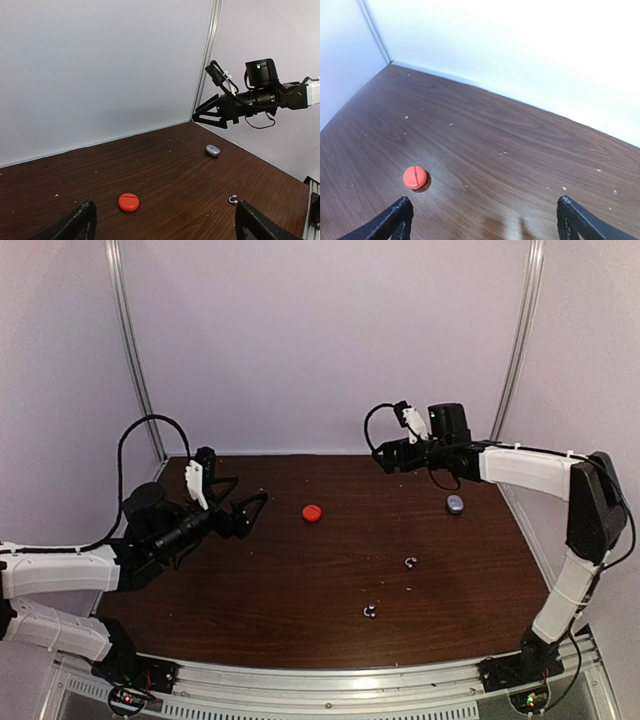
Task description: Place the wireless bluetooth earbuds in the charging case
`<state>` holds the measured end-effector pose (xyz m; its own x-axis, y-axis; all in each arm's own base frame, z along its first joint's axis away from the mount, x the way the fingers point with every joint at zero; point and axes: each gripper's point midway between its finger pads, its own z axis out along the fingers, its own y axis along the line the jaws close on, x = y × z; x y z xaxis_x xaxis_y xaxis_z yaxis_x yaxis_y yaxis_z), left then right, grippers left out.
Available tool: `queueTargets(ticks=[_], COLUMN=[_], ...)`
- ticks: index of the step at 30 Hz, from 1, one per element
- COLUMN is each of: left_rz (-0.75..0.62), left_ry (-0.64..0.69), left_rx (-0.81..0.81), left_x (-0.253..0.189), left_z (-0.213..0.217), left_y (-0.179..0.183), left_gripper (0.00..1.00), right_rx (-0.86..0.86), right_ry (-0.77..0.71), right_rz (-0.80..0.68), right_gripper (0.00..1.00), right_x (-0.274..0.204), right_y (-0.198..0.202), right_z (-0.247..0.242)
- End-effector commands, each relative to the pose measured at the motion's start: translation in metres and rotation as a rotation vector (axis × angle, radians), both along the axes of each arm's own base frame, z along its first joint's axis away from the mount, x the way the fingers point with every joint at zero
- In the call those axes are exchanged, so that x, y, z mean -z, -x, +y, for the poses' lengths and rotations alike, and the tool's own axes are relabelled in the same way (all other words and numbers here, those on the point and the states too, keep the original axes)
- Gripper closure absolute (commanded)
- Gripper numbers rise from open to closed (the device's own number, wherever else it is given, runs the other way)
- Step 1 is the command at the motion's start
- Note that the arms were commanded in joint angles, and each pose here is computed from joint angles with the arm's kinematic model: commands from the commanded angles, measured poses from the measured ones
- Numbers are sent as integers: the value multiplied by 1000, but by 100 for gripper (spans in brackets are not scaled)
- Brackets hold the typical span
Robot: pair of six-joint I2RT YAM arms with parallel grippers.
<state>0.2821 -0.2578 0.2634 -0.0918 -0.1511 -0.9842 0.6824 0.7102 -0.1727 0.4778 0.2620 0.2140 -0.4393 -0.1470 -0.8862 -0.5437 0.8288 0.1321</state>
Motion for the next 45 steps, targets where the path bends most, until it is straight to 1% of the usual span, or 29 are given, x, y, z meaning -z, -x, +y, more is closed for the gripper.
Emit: queueTargets(ticks=[1,4,7,10,12,15,17,19,28,33,37,45], left_rz=[-26,-26,-26,-20,-17,17,43,49,60,48,48,46], left_ry=[38,42,46,45,52,83,95,89,38,0,-32,-44], left_rx=[0,4,3,3,3,-20,-71,-80,-69,-44,-39,-39], left_x=[-21,-21,-21,-20,-20,-19,-18,-17,-10,-8,-4,-2], left_z=[-3,-5,-5,-7,-7,-6,-1,-1,-8,-13,-16,-18], left_y=[-6,-7,-8,-9,-10,-16,-23,-25,-30,-29,-30,-32], left_gripper=[2,2,2,2,2,2,2,2,2,2,2,2], right_rx=[286,418,571,671,709,718,707,692,664,620,619,631], right_ry=[-25,15,25,137,199,231,203,170,176,172,206,269], right_rz=[-69,-53,-8,83,129,167,191,214,339,360,378,413], right_gripper=[0,0,0,0,0,0,0,0,0,7,12,21], right_x=[-10,3,16,50,66,85,96,106,162,169,175,189], right_y=[-1,11,12,12,11,10,9,6,-7,-14,-16,-17], right_z=[-81,-124,-173,-200,-210,-217,-220,-223,-228,-221,-224,-230])
